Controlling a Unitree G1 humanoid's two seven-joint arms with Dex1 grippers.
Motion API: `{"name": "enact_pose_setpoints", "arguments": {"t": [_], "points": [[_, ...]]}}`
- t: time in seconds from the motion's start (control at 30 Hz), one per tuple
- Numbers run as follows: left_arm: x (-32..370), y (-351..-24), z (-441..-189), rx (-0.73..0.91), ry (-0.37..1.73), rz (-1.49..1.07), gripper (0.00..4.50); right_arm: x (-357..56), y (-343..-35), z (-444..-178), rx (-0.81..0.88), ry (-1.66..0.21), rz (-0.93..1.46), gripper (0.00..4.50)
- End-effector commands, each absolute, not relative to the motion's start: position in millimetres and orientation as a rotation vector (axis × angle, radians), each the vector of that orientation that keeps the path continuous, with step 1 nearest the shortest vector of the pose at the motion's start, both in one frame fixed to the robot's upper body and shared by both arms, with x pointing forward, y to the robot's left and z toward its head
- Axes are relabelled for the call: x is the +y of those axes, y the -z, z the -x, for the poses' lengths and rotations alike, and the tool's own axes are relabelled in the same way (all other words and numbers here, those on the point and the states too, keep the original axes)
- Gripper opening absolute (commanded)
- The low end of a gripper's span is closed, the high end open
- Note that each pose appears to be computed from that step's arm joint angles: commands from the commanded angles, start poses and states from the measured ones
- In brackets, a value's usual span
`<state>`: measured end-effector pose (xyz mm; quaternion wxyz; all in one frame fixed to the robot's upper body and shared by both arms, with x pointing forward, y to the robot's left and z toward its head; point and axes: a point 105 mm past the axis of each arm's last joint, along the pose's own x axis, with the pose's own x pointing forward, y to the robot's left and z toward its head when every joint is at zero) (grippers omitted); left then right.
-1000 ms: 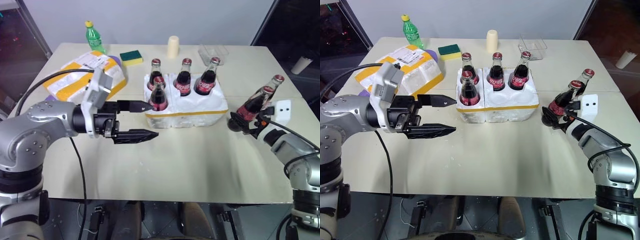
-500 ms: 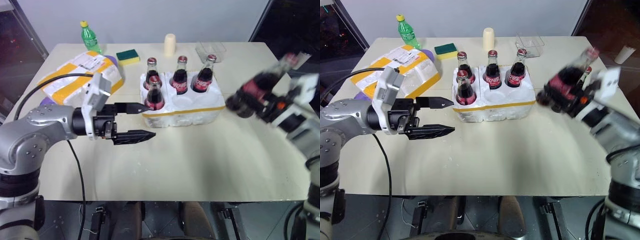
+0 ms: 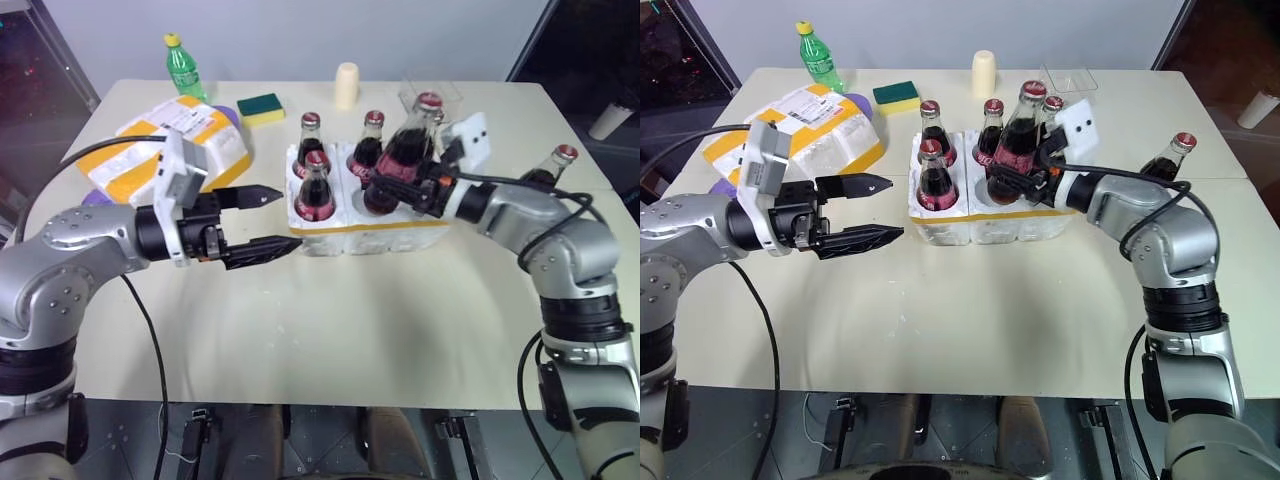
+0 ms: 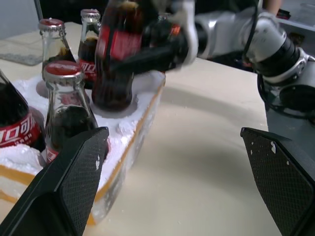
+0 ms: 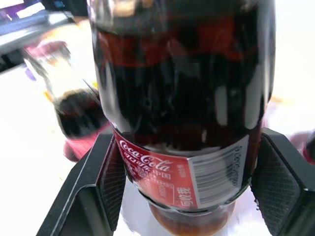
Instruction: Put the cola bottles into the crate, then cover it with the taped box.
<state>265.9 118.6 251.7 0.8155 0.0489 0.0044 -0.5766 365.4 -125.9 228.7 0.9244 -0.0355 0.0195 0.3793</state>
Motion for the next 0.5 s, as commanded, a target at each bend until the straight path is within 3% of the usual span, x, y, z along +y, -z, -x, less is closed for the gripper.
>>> {"name": "enact_pose_setpoints", "arguments": {"t": [0.03, 0.17, 0.23, 0.3, 0.5], "points": [[120, -261, -261, -0.046, 1.221, -0.145, 4.50, -115, -232, -364, 0.004, -0.817, 0.171, 2.82], [119, -261, -261, -0.050, 1.219, -0.147, 4.50, -113, -206, -371, 0.094, -0.803, 0.230, 2.82], [118, -261, -262, -0.053, 1.222, -0.149, 4.50, -115, -201, -376, 0.110, -0.775, 0.227, 3.88], [117, -261, -264, -0.054, 1.225, -0.150, 4.50, -119, -204, -379, 0.103, -0.747, 0.219, 4.39], [115, -261, -267, -0.053, 1.246, -0.150, 4.50, -147, -236, -361, 0.025, -0.689, 0.145, 4.39]]}}
